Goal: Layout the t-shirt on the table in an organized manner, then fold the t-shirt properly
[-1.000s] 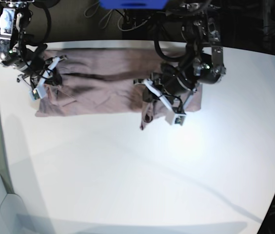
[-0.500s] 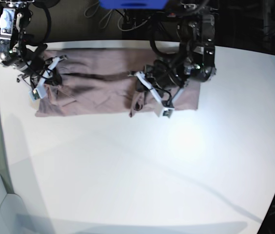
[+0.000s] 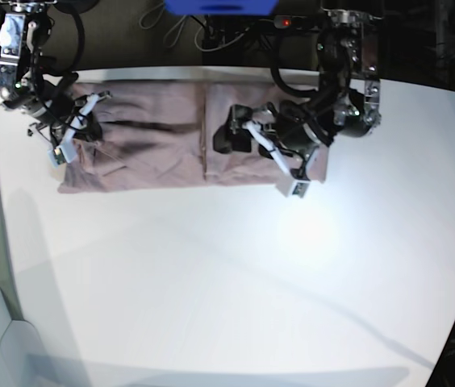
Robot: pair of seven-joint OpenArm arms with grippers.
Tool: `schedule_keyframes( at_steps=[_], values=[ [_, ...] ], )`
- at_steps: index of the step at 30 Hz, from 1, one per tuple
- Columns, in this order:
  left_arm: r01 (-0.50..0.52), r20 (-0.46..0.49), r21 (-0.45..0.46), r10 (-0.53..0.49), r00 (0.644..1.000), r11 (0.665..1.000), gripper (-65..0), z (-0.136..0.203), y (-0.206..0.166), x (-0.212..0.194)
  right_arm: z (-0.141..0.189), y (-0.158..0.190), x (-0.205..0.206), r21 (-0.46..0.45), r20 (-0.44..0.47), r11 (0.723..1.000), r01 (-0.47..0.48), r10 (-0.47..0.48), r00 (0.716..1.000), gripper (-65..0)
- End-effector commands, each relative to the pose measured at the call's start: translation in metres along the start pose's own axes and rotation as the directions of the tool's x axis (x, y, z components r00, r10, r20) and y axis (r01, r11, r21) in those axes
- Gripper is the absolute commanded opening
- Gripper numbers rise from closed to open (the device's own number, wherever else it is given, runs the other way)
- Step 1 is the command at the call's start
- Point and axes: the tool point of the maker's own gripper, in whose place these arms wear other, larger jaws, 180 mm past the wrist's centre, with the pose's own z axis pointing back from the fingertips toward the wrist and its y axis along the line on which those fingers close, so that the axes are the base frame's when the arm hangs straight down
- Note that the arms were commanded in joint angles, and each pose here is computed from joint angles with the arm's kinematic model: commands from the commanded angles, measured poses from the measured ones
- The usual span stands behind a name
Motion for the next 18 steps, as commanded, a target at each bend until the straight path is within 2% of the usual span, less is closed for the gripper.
schedule_keyframes(
  at_steps=[1,4,6,9,13,18],
  values=[
    [0.001,0.075,-0.019,0.001,0.997,1.000,-8.2,0.011,-0.003,0.019,0.002,-0.007,-0.016,-0.028,-0.083,0.999,-0.024,0.022,0.996,-65.0],
    [-0.049,0.177,-0.006,0.049,0.983,0.999,-11.9,0.038,0.012,0.042,0.003,-0.008,-0.015,-0.030,-0.080,0.999,-0.025,0.022,0.997,-65.0],
    [-0.082,0.223,0.040,0.071,0.972,0.996,-17.9,0.057,0.038,0.050,0.003,-0.008,-0.015,-0.031,-0.081,0.999,-0.026,0.023,0.996,-65.0],
    [-0.123,0.257,0.117,0.090,0.962,0.985,-35.4,0.082,0.075,0.053,0.003,-0.010,-0.014,-0.035,-0.078,0.999,-0.024,0.021,0.997,-65.0],
    [-0.201,0.257,0.195,0.148,0.955,0.960,-63.7,0.098,0.120,0.044,0.006,-0.010,-0.007,-0.040,-0.061,0.999,-0.036,0.033,0.998,-65.0],
    [-0.301,0.242,0.228,0.246,0.939,0.926,-65.0,0.100,0.151,0.022,0.009,-0.008,0.001,-0.043,-0.041,0.998,-0.051,0.049,0.998,-65.0]
  ],
)
